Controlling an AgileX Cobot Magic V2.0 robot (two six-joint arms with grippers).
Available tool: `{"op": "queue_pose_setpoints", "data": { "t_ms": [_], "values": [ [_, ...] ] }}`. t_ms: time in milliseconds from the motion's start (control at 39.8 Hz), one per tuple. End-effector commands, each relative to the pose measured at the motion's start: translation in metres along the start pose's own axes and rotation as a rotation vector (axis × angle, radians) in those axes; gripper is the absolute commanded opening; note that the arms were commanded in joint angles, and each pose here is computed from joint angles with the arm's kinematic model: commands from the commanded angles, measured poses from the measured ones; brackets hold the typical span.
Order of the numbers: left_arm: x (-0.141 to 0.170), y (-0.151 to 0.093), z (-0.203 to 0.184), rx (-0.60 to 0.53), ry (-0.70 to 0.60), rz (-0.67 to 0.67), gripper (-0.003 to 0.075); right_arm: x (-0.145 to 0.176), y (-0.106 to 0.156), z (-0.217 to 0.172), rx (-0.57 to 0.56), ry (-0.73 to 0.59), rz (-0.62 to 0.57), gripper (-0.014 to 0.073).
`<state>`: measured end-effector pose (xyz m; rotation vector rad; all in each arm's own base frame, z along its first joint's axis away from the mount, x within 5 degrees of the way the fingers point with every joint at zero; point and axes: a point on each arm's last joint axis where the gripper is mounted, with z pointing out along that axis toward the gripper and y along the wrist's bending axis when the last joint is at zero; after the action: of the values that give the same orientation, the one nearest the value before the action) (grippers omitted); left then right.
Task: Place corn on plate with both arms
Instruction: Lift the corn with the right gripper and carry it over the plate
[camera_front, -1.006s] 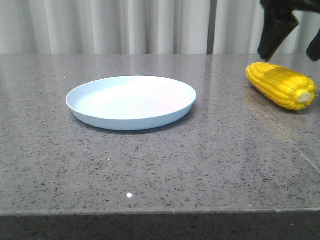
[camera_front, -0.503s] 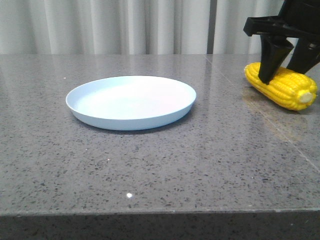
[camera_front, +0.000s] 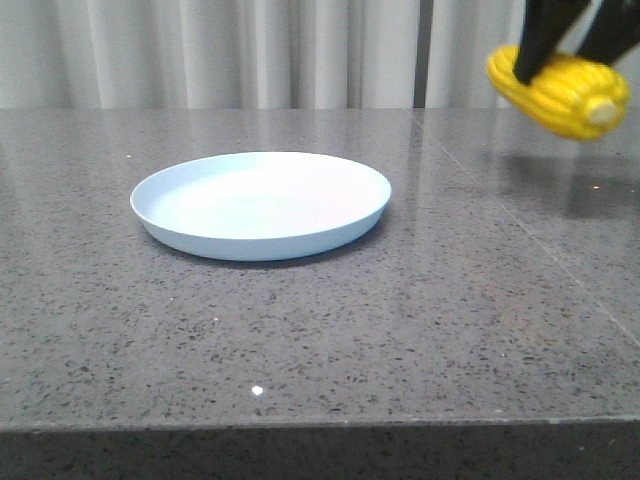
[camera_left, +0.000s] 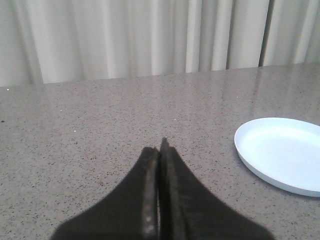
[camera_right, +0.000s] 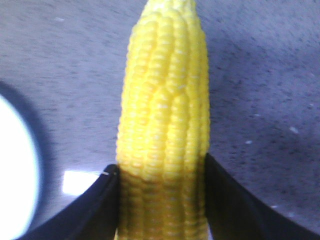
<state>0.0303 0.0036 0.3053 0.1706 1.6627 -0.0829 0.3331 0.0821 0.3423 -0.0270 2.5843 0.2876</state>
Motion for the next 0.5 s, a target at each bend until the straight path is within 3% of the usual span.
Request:
{"op": "queue_pose_setpoints", "data": {
  "t_ms": [0,352,478],
  "values": [
    [-0.014,-0.001,-0.001,0.008,-0.085,-0.003,-0.002,-0.006,0.027,-0.032,-0.044,-0.105,-0.018,0.0224],
    [-0.014,-0.001,-0.001,0.013,-0.084,-0.011,-0.002,0.018,0.145,-0.002,-0.156,-0.036,-0.081,0.0223],
    [-0.014,-0.001,-0.001,0.013,-0.084,-0.011,-0.002,0.026,0.172,0.015,-0.175,-0.002,-0.071,0.0223]
  ]
}}
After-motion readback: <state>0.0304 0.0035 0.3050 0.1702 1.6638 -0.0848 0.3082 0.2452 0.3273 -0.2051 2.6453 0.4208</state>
